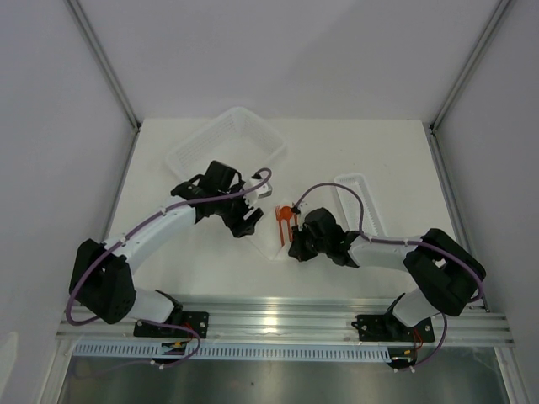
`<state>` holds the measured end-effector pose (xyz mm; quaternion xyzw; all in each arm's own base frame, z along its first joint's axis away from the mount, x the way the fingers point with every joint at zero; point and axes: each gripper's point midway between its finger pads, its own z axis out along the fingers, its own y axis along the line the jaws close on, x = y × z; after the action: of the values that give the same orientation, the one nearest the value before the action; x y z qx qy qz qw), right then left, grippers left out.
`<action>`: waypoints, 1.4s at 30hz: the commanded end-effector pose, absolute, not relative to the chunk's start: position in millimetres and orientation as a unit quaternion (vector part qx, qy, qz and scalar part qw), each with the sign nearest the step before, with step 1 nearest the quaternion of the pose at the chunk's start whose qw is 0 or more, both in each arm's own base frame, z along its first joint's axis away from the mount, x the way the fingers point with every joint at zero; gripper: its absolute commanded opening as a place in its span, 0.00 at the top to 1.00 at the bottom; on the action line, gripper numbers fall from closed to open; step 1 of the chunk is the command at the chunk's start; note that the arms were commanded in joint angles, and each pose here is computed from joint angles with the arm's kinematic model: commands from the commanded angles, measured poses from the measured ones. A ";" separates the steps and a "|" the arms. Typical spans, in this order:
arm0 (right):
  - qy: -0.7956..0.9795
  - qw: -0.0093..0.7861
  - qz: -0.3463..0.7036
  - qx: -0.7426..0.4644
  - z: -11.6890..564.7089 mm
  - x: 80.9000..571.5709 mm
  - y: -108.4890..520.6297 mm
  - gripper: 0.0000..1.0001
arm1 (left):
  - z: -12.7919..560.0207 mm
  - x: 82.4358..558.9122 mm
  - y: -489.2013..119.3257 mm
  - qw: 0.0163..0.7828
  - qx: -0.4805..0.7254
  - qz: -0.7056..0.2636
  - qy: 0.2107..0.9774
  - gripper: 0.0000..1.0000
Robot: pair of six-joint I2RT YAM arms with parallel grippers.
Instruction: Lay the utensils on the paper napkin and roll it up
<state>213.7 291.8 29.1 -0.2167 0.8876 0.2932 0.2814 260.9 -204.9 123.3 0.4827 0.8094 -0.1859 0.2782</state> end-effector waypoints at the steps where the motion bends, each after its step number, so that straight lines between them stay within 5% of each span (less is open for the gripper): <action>1: 0.877 0.301 0.316 -0.202 45.4 221.2 298.5 1.00 | 150.8 251.9 -222.2 0.321 0.527 -0.227 0.753 0.25; 13: 0.887 0.302 0.309 -0.163 38.7 231.7 293.7 1.00 | 191.8 211.0 -187.3 0.323 0.695 -0.168 0.620 0.21; 23: 0.890 0.291 0.320 -0.142 32.9 236.6 284.5 1.00 | 168.5 237.4 -262.6 0.424 0.803 -0.121 0.401 0.30; 27: 0.889 0.287 0.331 -0.135 31.5 234.3 284.5 1.00 | 145.8 218.5 -290.0 0.389 0.839 -0.148 0.351 0.32; 30: 0.891 0.283 0.330 -0.132 28.5 234.7 282.5 1.00 | 139.1 211.5 -305.8 0.364 0.842 -0.179 0.356 0.48; 32: 0.893 0.279 0.329 -0.130 25.6 234.9 281.2 1.00 | 129.3 213.1 -312.2 0.349 0.850 -0.182 0.350 0.73; 35: 0.893 0.276 0.332 -0.125 26.1 235.0 280.0 1.00 | 115.2 209.1 -309.4 0.314 0.872 -0.184 0.326 0.85; 42: 0.892 0.277 0.338 -0.116 31.4 238.5 279.7 1.00 | 106.0 207.6 -311.4 0.231 0.874 -0.225 0.364 0.64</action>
<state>233.1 278.0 26.1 -0.1260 0.8960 0.3287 0.2706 216.9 -303.4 95.2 0.8738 0.3714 -0.1901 0.2498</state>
